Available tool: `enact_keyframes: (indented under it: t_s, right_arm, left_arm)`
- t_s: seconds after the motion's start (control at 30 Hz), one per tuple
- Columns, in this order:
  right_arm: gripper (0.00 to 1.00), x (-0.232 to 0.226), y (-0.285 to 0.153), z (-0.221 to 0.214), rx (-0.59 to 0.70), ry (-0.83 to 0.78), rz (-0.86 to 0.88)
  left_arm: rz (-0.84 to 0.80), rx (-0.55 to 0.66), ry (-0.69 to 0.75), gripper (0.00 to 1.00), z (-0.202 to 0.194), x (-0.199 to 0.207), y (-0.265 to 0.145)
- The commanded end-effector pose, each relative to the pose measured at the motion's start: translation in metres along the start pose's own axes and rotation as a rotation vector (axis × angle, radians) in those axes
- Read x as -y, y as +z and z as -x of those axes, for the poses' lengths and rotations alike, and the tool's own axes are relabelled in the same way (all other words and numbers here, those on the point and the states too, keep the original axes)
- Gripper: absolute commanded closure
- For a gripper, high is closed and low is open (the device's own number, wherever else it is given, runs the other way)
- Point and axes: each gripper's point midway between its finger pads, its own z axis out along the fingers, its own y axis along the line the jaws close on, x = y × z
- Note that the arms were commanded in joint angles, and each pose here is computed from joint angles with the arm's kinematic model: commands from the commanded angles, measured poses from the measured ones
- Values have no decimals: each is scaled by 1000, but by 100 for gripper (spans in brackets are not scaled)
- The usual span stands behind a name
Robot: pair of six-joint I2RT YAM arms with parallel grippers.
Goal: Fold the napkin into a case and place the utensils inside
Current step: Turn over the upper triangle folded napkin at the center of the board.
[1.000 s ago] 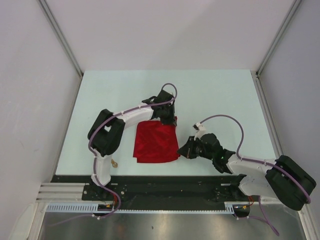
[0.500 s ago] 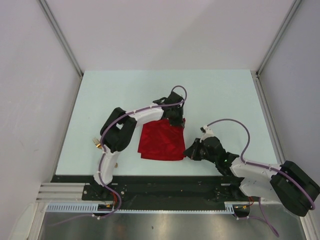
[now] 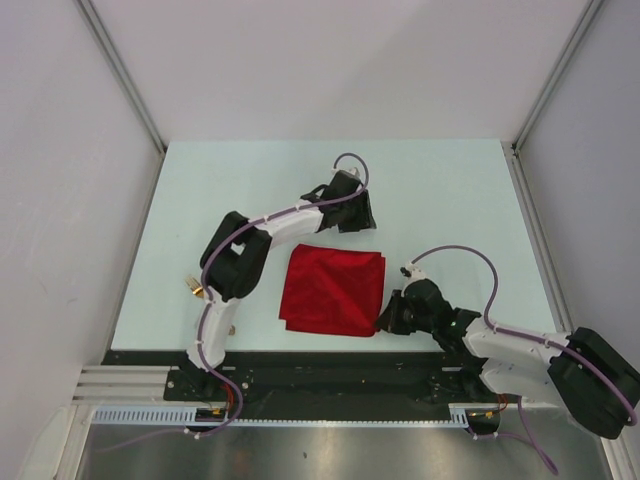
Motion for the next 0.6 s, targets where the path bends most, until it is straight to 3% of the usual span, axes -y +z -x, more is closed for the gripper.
enact_keyframes:
  t_s: [0.0, 0.07, 0.2, 0.4, 0.57]
  right_arm:
    - [88, 22, -7, -16, -79, -11, -100]
    - [75, 25, -9, -15, -84, -7, -128]
    - [59, 29, -16, -12, -84, -4, -170]
    - [41, 26, -31, 12, -28, 19, -223]
    - [35, 29, -36, 46, 29, 33, -264]
  left_arm:
    - [-83, 99, 33, 42, 40, 34, -34]
    - [-90, 91, 54, 39, 41, 37, -55]
    - [-114, 99, 107, 36, 36, 37, -99]
    - [-103, 58, 186, 26, -4, 12, -157]
    - [-176, 0, 164, 37, -67, 0, -173]
